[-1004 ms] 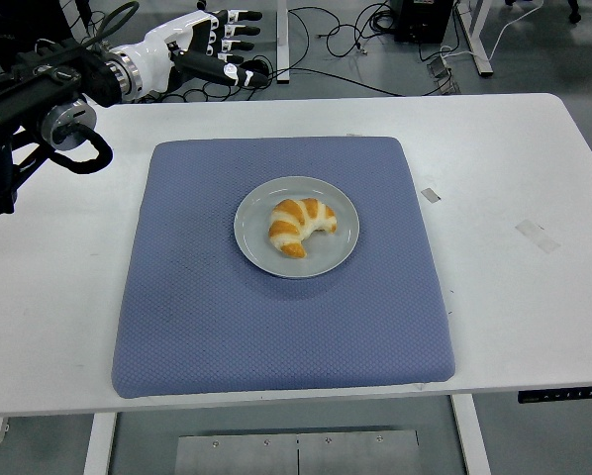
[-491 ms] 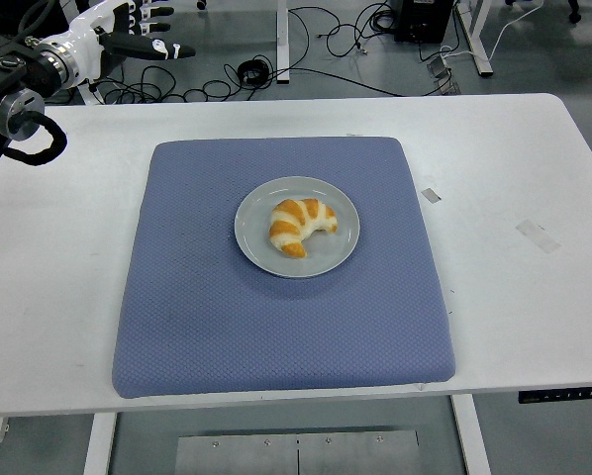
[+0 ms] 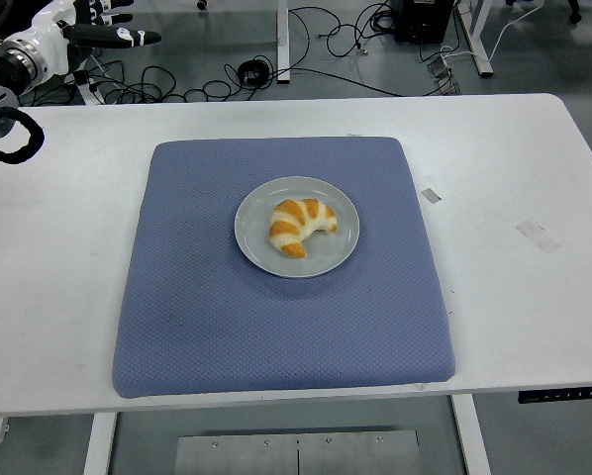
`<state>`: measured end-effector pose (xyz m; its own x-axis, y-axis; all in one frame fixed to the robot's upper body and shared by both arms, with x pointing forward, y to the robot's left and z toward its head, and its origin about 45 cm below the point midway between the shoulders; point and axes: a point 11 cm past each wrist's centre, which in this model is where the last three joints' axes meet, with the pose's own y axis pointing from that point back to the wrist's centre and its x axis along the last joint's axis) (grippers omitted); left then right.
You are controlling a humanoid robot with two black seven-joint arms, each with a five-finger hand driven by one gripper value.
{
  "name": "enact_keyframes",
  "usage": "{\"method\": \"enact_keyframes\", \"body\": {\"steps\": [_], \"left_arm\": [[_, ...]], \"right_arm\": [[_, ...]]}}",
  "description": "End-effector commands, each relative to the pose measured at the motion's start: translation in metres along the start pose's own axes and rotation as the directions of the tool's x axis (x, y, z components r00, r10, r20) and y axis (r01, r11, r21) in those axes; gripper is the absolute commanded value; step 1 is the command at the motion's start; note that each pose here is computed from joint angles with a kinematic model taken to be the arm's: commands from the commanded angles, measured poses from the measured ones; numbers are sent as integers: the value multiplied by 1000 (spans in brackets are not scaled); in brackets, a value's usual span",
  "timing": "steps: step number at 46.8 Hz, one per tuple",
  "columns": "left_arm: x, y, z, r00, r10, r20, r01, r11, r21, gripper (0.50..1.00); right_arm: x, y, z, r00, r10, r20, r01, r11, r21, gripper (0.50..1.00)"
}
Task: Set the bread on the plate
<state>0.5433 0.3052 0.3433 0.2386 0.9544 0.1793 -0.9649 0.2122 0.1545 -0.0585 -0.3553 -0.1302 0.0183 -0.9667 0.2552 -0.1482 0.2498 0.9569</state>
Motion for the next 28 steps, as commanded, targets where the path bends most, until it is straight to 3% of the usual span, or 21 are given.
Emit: {"method": "enact_keyframes", "body": {"steps": [1,28], "left_arm": [[4,1,-1,1000,8,-3,-8,1000,2,958],[8,3,-3,1000,16,-3,-16,1000,6,960]], "right_arm": [[0,0,1,1000,0,0,0,1000,-1,1000],[-2,0,0,1000,-5,-2,5,1000,1,1000]]}}
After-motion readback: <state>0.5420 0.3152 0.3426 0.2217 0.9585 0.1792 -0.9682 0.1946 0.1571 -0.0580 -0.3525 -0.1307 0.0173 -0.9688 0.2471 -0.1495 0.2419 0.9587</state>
